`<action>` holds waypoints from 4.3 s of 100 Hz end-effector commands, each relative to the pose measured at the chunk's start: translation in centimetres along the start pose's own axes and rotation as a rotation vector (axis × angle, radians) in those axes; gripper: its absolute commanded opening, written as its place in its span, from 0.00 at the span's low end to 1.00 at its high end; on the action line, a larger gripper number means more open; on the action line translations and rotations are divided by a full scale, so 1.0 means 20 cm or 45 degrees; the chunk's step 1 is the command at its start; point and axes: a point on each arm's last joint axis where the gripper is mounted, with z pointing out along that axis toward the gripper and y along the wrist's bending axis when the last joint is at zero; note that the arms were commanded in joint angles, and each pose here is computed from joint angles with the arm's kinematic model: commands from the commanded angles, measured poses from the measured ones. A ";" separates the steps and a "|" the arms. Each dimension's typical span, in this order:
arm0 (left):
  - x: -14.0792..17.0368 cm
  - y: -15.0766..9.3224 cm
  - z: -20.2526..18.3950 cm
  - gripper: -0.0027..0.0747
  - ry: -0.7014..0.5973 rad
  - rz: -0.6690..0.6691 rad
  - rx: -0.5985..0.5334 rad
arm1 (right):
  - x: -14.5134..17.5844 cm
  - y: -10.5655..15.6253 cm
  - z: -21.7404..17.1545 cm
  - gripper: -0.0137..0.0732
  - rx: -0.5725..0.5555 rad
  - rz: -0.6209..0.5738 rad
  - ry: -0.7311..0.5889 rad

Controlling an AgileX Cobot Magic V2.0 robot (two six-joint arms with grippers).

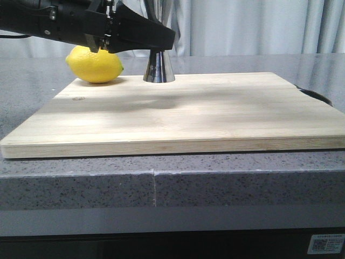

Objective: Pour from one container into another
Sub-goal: 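Tilt the beaker with the right gripper, pouring liquid into the jigger, then tilt the beaker upright and move it back with the right gripper, then lower the empty beaker onto the board with the right gripper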

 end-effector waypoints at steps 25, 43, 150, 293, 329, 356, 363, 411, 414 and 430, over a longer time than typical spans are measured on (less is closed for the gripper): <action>-0.18 -0.07 -0.02 0.01 -0.183 0.065 0.083 | -0.03 -0.13 -0.07 0.41 0.122 0.167 -0.049; -0.18 -0.07 -0.02 0.01 -0.183 0.065 0.083 | -0.03 -0.14 -0.07 0.41 0.142 0.342 -0.070; -0.18 -0.07 -0.02 0.01 -0.178 0.067 0.085 | 0.41 -0.17 -0.16 0.41 0.464 1.494 0.130; -0.18 -0.07 -0.02 0.01 -0.171 0.063 0.089 | 0.49 0.69 -0.05 0.41 0.505 1.834 -0.082; -0.18 -0.07 -0.02 0.01 -0.169 0.064 0.090 | 0.55 0.68 0.03 0.41 0.517 1.795 -0.063; -0.18 -0.07 -0.02 0.01 -0.167 0.065 0.091 | 0.57 0.68 0.03 0.41 0.528 1.798 -0.042; -0.18 -0.07 -0.02 0.01 -0.167 0.065 0.091 | 0.57 0.69 0.03 0.41 0.523 1.799 -0.036; -0.18 -0.07 -0.02 0.01 -0.167 0.065 0.091 | 0.58 0.71 0.03 0.41 0.465 1.774 0.024; -0.18 -0.07 -0.02 0.01 -0.167 0.065 0.091 | 0.58 0.71 0.03 0.41 0.464 1.774 0.026; -0.18 -0.07 -0.02 0.01 -0.167 0.065 0.091 | 0.58 0.71 0.03 0.41 0.464 1.774 0.026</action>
